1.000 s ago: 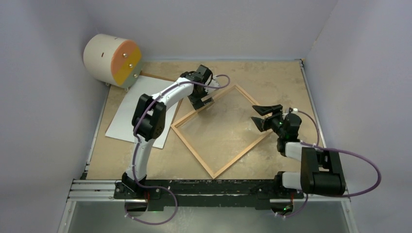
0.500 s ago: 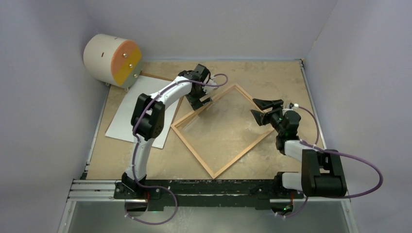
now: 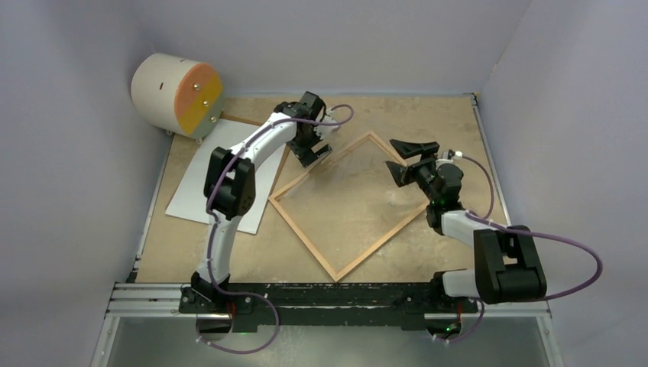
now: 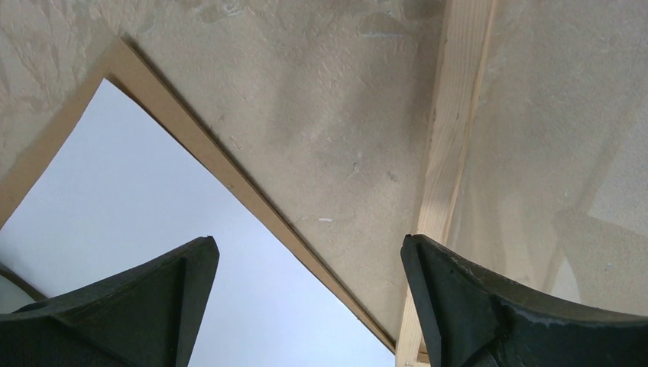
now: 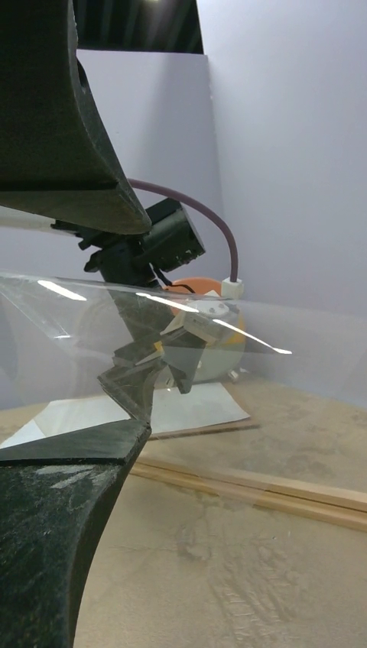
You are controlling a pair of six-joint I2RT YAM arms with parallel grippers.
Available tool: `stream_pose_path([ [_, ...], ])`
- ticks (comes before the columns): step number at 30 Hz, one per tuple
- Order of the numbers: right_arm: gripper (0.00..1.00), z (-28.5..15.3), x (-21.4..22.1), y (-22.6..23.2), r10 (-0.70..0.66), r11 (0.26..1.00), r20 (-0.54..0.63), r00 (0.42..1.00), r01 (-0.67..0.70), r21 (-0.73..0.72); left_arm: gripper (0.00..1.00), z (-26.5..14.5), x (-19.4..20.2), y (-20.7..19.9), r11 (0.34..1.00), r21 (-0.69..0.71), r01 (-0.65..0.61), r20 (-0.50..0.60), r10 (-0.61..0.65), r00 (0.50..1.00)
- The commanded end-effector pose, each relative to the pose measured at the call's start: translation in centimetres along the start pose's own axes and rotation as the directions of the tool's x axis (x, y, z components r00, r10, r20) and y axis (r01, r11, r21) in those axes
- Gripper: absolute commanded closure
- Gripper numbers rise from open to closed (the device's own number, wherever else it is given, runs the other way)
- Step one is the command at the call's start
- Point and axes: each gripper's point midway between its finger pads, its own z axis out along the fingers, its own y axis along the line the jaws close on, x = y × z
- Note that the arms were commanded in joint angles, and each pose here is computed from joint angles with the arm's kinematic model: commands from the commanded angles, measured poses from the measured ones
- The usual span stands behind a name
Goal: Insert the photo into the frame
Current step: Pick up the photo frame item from the photo frame.
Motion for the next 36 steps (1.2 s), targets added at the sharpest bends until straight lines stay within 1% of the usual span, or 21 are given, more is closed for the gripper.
stream_pose_path([
  [1, 0.07, 0.7, 0.6, 1.9, -0.001, 0.997, 0.003, 1.000, 0.001, -0.071, 0.02, -2.7, -1.0, 0.9, 0.999, -0.009, 0.047, 0.052, -0.046, 0.998],
  [4, 0.07, 0.7, 0.9, 2.0, -0.006, 0.997, 0.012, 1.000, 0.007, -0.072, 0.02, -3.0, -1.0, 1.2, 0.998, -0.018, 0.054, 0.055, -0.053, 0.997],
  [6, 0.07, 0.7, 0.9, 1.8, -0.014, 0.999, 0.019, 1.000, 0.015, -0.045, 0.02, -3.3, -1.0, 1.5, 0.998, -0.024, 0.060, 0.058, -0.059, 0.997],
  [12, 0.04, -0.3, 0.3, 2.6, -0.081, 0.997, 0.119, 0.990, 0.078, 0.029, 0.02, -3.6, -1.1, 1.9, 0.997, -0.036, 0.075, 0.064, -0.073, 0.995],
  [16, 0.02, -0.6, 0.6, 2.8, -0.069, 0.997, 0.161, 0.984, 0.066, 0.026, 0.02, -3.6, -1.1, 1.8, 0.996, -0.035, 0.083, 0.063, -0.081, 0.995],
  [21, 0.01, 0.0, 1.5, 3.0, -0.074, 0.997, 0.182, 0.981, 0.069, 0.032, 0.02, -4.1, -1.2, 1.9, 0.995, -0.035, 0.090, 0.070, -0.088, 0.994],
  [25, 0.01, 0.5, 2.0, 2.7, -0.091, 0.992, 0.207, 0.974, 0.070, 0.105, 0.02, -4.5, -1.3, 2.2, 0.994, -0.047, 0.095, 0.072, -0.091, 0.993],
  [29, 0.01, 0.8, 2.4, 1.2, -0.087, 0.974, 0.235, 0.968, 0.034, 0.222, 0.02, -5.0, -1.4, 2.4, 0.993, -0.057, 0.100, 0.082, -0.095, 0.992],
  [32, 0.01, 1.0, 2.8, 0.3, -0.075, 0.967, 0.240, 0.968, 0.012, 0.254, 0.02, -5.3, -1.4, 2.6, 0.993, -0.064, 0.103, 0.084, -0.097, 0.992],
  [36, 0.01, 1.0, 3.1, 0.3, -0.060, 0.965, 0.260, 0.964, -0.010, 0.262, 0.02, -5.4, -1.2, 2.8, 0.992, -0.068, 0.106, 0.086, -0.101, 0.991],
])
